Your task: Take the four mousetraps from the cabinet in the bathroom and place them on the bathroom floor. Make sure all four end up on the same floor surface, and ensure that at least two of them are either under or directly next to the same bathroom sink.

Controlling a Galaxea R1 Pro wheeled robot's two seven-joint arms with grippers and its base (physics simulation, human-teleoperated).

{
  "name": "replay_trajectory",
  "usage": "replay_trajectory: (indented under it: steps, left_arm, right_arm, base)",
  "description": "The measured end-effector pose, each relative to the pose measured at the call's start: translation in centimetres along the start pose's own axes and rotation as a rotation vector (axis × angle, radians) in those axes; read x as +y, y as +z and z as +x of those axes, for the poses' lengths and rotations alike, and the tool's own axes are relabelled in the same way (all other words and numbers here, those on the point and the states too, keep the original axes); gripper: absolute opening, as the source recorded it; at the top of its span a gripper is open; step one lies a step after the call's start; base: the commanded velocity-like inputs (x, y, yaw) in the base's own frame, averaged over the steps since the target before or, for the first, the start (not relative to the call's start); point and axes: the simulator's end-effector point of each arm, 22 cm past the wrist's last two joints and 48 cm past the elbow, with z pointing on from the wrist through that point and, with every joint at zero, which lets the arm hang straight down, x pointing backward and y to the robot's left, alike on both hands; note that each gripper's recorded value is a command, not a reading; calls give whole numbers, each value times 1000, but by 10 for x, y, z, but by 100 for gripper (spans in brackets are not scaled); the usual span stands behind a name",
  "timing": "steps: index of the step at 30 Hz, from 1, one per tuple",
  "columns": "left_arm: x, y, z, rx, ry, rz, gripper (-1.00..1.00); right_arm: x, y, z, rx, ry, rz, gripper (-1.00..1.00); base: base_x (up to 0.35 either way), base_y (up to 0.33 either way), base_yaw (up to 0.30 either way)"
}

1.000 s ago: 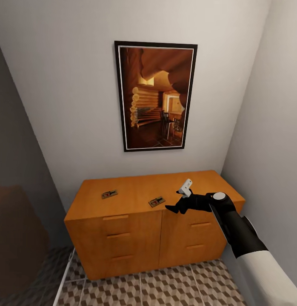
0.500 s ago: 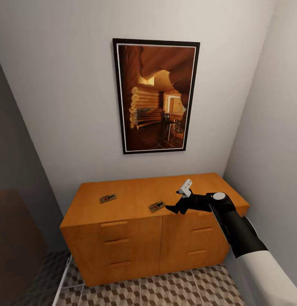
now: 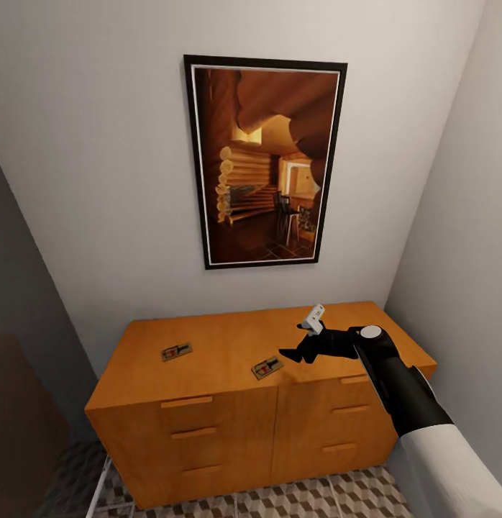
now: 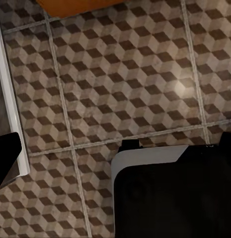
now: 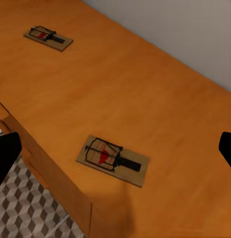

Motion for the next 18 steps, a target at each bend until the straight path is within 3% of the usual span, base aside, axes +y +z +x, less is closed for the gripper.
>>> replay_trajectory:
  steps: [18]
  left_arm:
    - [-1, 0, 10, 20, 2, 2, 100]
  right_arm:
    - [9, 4, 8, 13, 6, -51, 100]
  base:
    - [9, 0, 64]
